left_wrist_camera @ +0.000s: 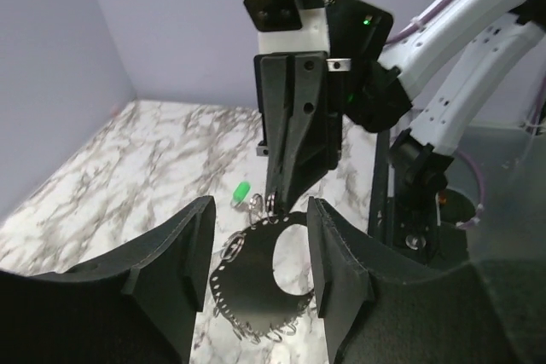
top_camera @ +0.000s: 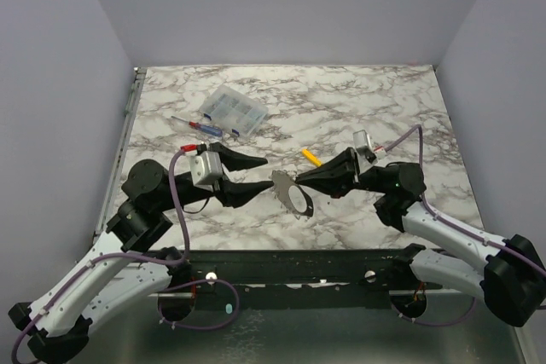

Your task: Put the keys on the keyring

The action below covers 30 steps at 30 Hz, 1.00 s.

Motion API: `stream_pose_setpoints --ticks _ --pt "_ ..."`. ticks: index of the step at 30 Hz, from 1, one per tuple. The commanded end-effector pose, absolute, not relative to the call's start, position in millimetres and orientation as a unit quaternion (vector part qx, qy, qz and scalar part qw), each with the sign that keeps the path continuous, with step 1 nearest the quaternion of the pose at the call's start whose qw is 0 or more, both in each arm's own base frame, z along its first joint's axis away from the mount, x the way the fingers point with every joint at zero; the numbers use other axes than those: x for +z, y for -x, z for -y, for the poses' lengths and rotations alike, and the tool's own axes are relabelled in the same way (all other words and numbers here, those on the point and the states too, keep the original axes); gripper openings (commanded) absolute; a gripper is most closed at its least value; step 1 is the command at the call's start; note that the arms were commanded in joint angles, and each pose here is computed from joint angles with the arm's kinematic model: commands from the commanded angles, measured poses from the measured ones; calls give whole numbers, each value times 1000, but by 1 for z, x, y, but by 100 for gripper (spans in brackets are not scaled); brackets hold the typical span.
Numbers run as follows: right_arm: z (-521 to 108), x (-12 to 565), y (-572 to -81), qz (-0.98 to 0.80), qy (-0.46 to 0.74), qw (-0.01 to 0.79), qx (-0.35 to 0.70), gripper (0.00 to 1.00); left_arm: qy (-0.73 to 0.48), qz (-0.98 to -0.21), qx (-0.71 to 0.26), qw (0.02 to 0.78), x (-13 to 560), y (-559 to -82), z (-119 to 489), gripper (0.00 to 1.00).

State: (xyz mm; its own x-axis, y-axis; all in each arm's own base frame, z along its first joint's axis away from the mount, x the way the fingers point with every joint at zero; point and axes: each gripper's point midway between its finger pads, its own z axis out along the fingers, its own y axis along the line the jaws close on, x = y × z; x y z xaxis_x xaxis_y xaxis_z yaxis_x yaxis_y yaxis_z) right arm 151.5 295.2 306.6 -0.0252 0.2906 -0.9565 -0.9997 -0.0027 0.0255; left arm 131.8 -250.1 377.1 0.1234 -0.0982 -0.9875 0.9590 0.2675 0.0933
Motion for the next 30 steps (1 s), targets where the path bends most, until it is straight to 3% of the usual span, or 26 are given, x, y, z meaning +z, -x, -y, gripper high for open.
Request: stream_pose_setpoints --ticks 1,8,16,30 --pt "-282 353 -133 -365 364 585 626 1 -423 -455 -497 606 383 -107 254 51" --pt "-277 377 -126 -337 323 565 681 1 -405 -434 -548 589 372 -101 267 49" --pt "-277 381 -127 -329 309 555 699 1 -372 -410 -565 612 379 -106 271 28" --pt "-279 377 -123 -317 318 543 709 1 -342 -427 -564 619 373 -125 286 26"
